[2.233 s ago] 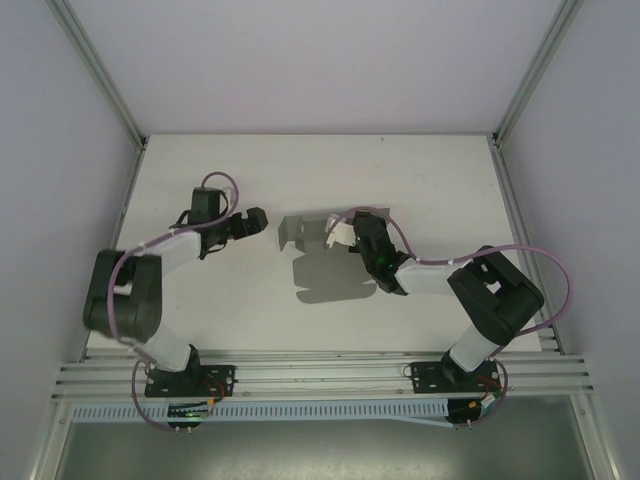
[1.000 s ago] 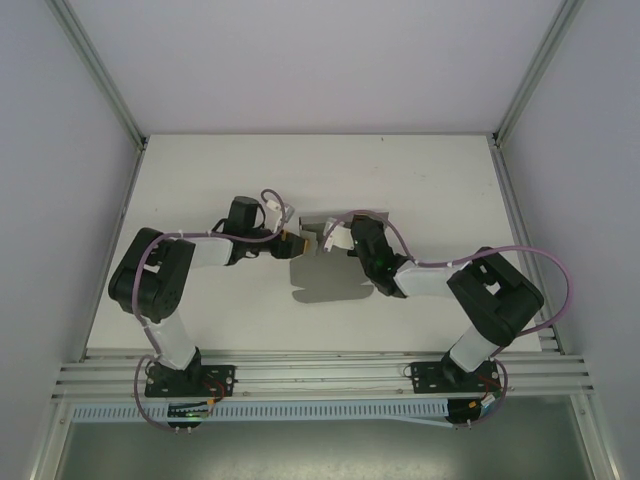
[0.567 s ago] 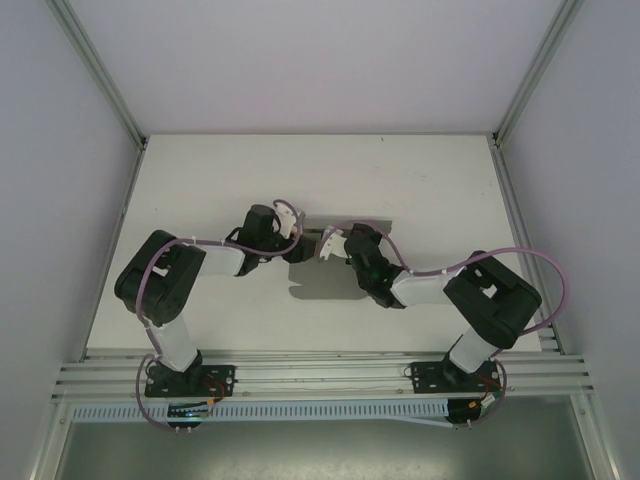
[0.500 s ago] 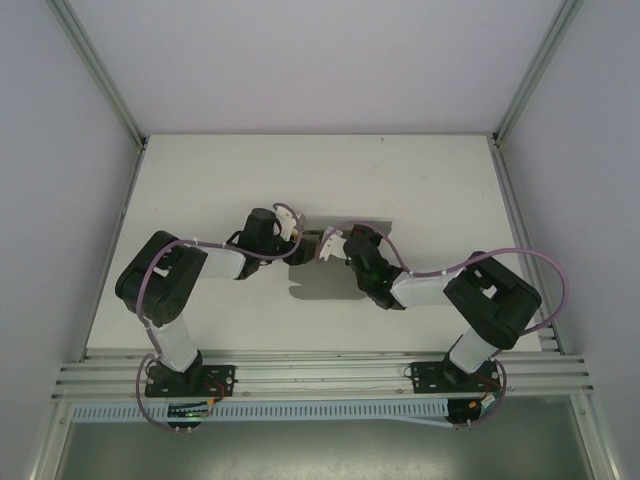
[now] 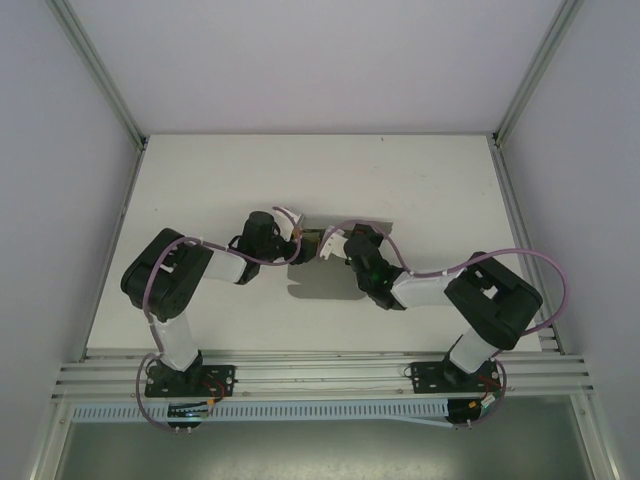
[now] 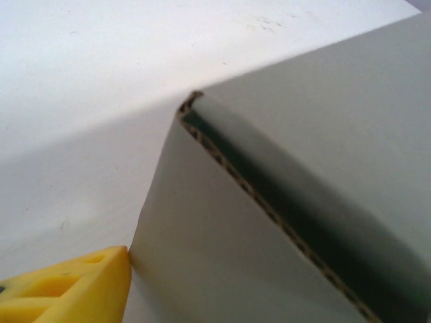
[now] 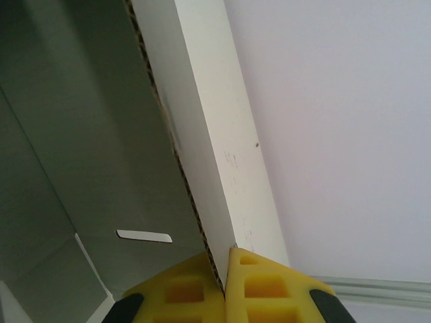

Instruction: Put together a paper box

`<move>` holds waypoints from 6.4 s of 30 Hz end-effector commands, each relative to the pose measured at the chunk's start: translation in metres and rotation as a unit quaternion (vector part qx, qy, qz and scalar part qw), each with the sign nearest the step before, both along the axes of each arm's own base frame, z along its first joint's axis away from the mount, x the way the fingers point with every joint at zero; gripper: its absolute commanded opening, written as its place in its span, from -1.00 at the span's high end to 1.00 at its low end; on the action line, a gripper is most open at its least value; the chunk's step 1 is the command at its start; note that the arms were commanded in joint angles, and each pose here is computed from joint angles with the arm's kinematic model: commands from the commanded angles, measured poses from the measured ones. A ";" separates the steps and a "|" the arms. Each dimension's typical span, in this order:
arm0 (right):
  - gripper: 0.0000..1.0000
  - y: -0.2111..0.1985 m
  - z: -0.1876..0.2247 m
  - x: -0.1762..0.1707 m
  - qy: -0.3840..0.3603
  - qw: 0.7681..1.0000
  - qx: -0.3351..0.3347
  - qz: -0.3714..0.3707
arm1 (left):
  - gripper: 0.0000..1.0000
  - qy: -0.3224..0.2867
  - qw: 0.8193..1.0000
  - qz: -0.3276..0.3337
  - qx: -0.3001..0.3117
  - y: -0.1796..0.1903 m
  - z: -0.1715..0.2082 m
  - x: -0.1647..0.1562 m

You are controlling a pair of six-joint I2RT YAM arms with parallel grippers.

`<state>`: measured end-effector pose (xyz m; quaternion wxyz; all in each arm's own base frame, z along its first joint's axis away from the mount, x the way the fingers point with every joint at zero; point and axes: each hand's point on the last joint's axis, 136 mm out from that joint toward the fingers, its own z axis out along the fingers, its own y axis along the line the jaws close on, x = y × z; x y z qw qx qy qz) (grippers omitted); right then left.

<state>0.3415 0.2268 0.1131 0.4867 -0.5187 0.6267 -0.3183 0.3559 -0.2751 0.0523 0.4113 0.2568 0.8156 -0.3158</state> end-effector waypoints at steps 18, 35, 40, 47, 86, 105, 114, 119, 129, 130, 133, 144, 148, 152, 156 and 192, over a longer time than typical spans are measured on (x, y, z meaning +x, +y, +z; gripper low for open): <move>1.00 0.019 -0.050 -0.019 0.111 0.992 -0.012 0.061 | 0.00 -0.074 0.993 0.021 -0.088 -0.028 0.055 0.048; 1.00 0.018 -0.058 -0.013 0.148 0.988 0.008 0.032 | 0.66 -0.054 0.980 0.169 -0.087 -0.014 0.058 0.075; 1.00 0.018 -0.057 -0.013 0.157 0.987 0.022 0.021 | 0.66 0.016 0.967 0.231 -0.109 -0.006 0.042 0.083; 1.00 0.024 -0.052 -0.017 0.163 0.985 0.039 0.038 | 0.69 0.000 0.972 0.224 -0.073 -0.011 0.034 0.093; 1.00 0.014 -0.044 -0.003 0.195 0.979 0.063 0.017 | 0.20 -0.055 0.981 0.176 0.063 0.008 0.015 0.076; 1.00 0.017 -0.040 0.004 0.203 0.975 0.091 0.013 | 1.00 -0.035 0.981 0.170 0.088 0.009 -0.004 0.101; -0.49 0.004 0.049 0.014 0.199 0.910 0.364 -0.020 | 1.00 -0.011 0.986 0.167 0.011 0.008 0.043 0.076; -0.82 -0.025 0.063 0.001 0.223 0.881 0.417 -0.024 | 1.00 0.016 0.987 0.152 -0.050 0.003 0.069 0.060; -0.29 -0.009 0.086 -0.021 0.331 0.796 0.502 0.065 | 1.00 0.056 0.986 0.131 -0.084 -0.007 0.081 0.051; -0.13 -0.005 0.087 -0.022 0.338 0.790 0.506 0.072 | 1.00 0.060 0.986 0.132 -0.079 -0.008 0.079 0.052; 0.66 0.002 0.096 -0.019 0.337 0.777 0.524 0.087 | 1.00 0.076 0.986 0.136 -0.061 -0.009 0.071 0.056; 1.00 0.006 0.115 -0.027 0.303 0.796 0.515 0.092 | 1.00 0.177 0.910 0.362 0.100 0.076 0.006 0.074; 1.00 0.003 0.121 -0.029 0.281 0.807 0.512 0.087 | 1.00 0.177 0.878 0.417 0.152 0.105 0.000 0.070; 1.00 0.002 0.125 -0.029 0.274 0.810 0.510 0.088 | 1.00 0.174 0.862 0.437 0.189 0.120 -0.005 0.066; 1.00 0.006 0.120 -0.028 0.286 0.807 0.509 0.088 | 1.00 0.178 0.862 0.429 0.205 0.121 -0.004 0.064; -0.53 0.032 0.125 0.040 0.282 0.820 0.495 0.051 | 1.00 0.110 0.964 0.241 0.003 0.052 0.080 0.042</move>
